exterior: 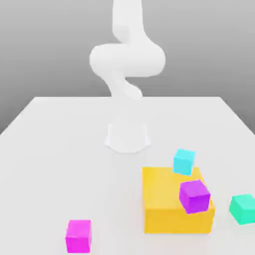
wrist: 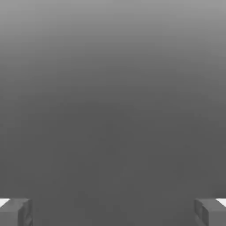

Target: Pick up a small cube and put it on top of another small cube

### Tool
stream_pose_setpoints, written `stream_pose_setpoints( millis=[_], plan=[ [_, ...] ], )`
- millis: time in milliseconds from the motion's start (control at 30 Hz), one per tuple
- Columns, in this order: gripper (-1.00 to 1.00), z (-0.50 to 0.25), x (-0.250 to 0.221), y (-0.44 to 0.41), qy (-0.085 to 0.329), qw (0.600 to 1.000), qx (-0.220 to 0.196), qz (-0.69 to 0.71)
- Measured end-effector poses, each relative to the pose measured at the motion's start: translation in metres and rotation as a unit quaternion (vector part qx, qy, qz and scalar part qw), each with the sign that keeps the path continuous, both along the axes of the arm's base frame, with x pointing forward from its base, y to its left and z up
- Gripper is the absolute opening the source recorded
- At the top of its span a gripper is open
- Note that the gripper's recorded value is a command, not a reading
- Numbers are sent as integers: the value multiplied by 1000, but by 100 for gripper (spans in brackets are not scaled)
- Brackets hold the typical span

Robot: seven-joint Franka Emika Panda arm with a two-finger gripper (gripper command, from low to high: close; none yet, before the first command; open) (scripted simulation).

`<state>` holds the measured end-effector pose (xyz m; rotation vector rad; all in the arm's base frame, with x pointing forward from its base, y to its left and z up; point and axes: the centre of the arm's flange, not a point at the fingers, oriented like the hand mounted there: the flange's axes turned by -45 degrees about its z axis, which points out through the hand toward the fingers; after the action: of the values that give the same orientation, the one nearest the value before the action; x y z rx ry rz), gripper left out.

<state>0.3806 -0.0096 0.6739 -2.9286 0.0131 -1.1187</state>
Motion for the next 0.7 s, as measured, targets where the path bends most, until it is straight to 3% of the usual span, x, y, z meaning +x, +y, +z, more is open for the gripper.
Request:
stream_pose_setpoints(
  millis=[367,700],
  plan=[
    [0,-194,100,-45,154,988,-1,8],
    [0,-384,106,-89,290,957,-2,7]
  ],
)
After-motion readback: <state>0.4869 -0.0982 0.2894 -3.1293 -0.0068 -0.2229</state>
